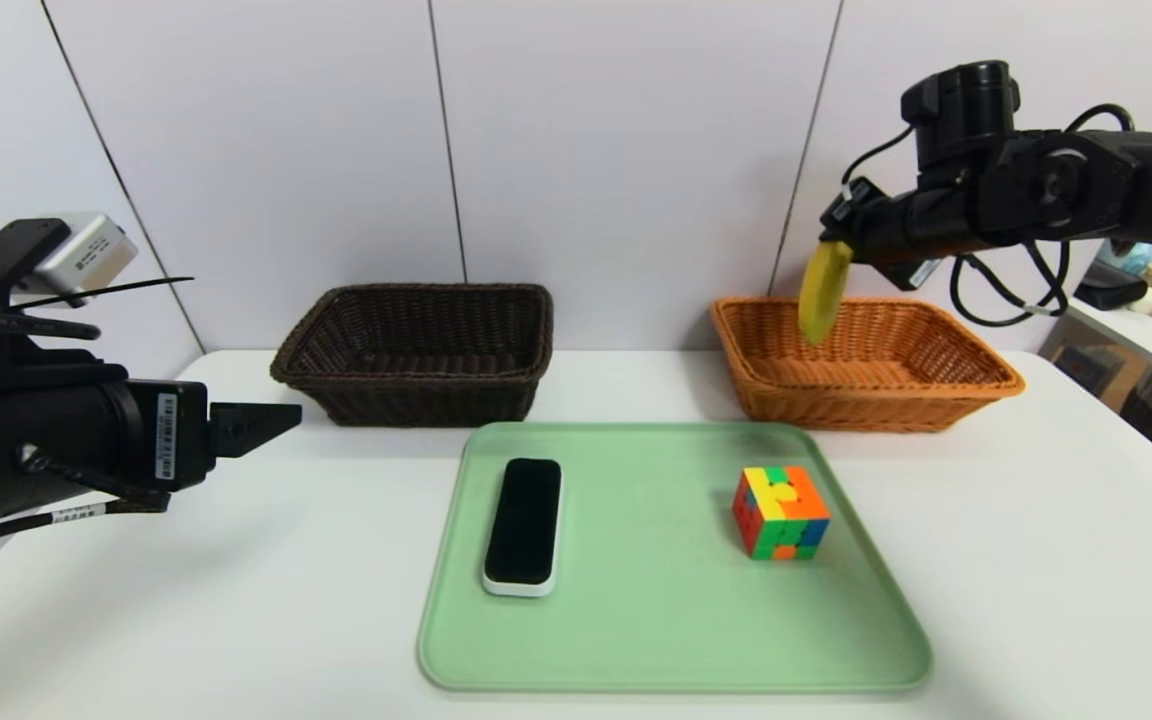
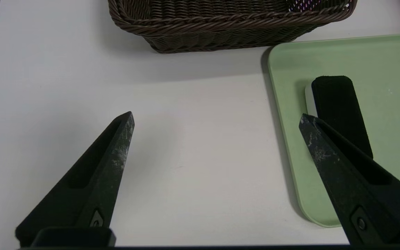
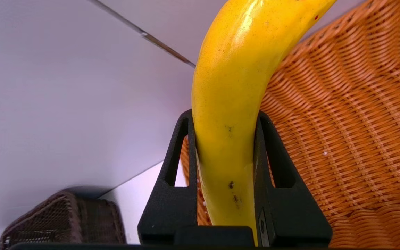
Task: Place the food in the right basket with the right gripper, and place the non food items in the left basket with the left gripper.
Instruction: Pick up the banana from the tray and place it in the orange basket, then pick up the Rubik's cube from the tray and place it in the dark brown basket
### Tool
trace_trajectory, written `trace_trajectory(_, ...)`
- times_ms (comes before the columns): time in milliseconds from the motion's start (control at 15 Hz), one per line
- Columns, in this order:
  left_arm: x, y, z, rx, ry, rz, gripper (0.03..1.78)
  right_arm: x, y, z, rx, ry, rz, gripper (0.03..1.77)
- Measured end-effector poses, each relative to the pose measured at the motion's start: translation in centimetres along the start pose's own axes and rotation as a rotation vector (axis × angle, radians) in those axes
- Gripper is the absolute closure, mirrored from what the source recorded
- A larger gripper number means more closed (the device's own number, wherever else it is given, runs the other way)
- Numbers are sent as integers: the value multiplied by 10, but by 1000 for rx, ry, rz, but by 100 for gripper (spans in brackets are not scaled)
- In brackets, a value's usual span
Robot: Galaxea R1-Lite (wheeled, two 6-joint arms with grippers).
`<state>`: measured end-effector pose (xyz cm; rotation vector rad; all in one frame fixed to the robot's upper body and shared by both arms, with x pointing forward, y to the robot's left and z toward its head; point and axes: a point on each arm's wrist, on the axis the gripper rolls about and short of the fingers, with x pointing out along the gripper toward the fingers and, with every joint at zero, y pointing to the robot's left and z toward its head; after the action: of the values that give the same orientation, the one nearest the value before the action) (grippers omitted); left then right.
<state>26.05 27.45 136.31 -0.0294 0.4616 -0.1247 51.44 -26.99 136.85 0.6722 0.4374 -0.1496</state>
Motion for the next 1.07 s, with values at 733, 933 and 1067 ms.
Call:
trace_trajectory(733, 3, -1, 2, 1, 1, -1, 12, 29, -21, -12, -9, 46, -79, 61)
trace_trajectory(933, 3, -1, 3, 0, -3, -1, 12, 18, -17, -10, -70, 56, -78, 44)
trace_trajectory(1067, 3, -1, 3, 0, -2, -1, 12, 0, -7, -7, -166, 56, -54, 36)
